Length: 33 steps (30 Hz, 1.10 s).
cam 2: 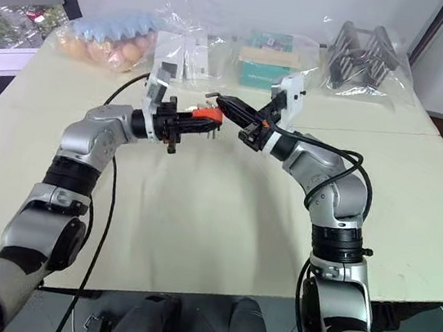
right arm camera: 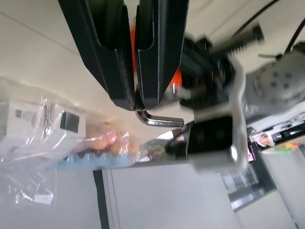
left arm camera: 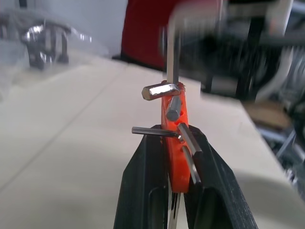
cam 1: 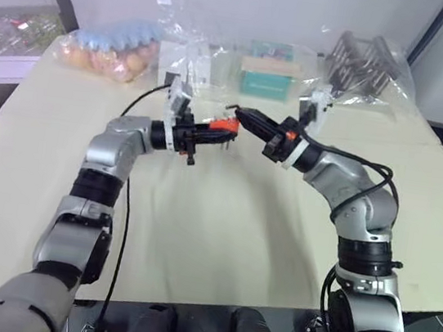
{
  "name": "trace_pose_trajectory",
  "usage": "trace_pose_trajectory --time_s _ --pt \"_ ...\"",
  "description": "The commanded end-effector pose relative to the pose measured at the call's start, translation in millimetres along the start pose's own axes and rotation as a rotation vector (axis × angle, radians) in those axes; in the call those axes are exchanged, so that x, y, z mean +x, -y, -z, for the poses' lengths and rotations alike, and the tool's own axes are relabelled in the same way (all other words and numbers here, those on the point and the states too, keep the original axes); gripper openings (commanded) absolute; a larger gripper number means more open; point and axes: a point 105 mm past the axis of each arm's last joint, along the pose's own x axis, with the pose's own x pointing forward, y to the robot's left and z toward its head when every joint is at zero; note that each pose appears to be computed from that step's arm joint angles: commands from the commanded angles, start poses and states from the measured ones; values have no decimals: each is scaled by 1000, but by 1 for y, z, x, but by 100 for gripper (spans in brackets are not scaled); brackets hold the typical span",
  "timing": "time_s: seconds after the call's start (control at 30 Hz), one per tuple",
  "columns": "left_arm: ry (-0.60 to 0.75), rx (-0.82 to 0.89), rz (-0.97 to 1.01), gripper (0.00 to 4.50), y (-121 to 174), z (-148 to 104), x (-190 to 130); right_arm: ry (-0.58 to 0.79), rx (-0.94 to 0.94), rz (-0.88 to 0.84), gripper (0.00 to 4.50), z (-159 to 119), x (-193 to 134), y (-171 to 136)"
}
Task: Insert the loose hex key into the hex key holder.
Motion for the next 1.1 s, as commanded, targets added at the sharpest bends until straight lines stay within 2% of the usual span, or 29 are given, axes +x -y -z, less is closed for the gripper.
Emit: trace_pose_trajectory --time_s 0.03,0.27,0.37,0.5,0.6,0.67,0.73,0.83,0.97,1.1 --pt "142 35 -31 0 -5 -40 -5 1 -13 -45 7 -2 1 -10" --pt "75 63 -18 0 -1 -27 -5 12 -24 -17 7 -5 -1 -5" --pt "63 66 -16 0 0 -23 -5 23 -21 -33 92 -7 0 -6" --pt "46 67 -13 0 0 -19 -5 17 -28 -51 283 -10 -2 -10" --pt "17 57 -6 0 1 -11 -4 5 25 -174 430 -17 -15 -29" --pt "-21 39 -13 0 2 -1 -4 -45 -22 -167 430 -15 -24 -30" --pt "-62 -21 -19 0 4 14 -5 -163 -140 -154 430 -2 -37 -29" --pt "-103 -241 -43 0 11 42 -10 -337 -280 -156 430 18 -62 -24" --pt "-123 -486 -134 0 12 71 -16 -363 -282 -148 430 18 -76 -21" --pt "-185 -709 -324 0 2 109 -29 -382 -289 -108 430 24 -82 -16"
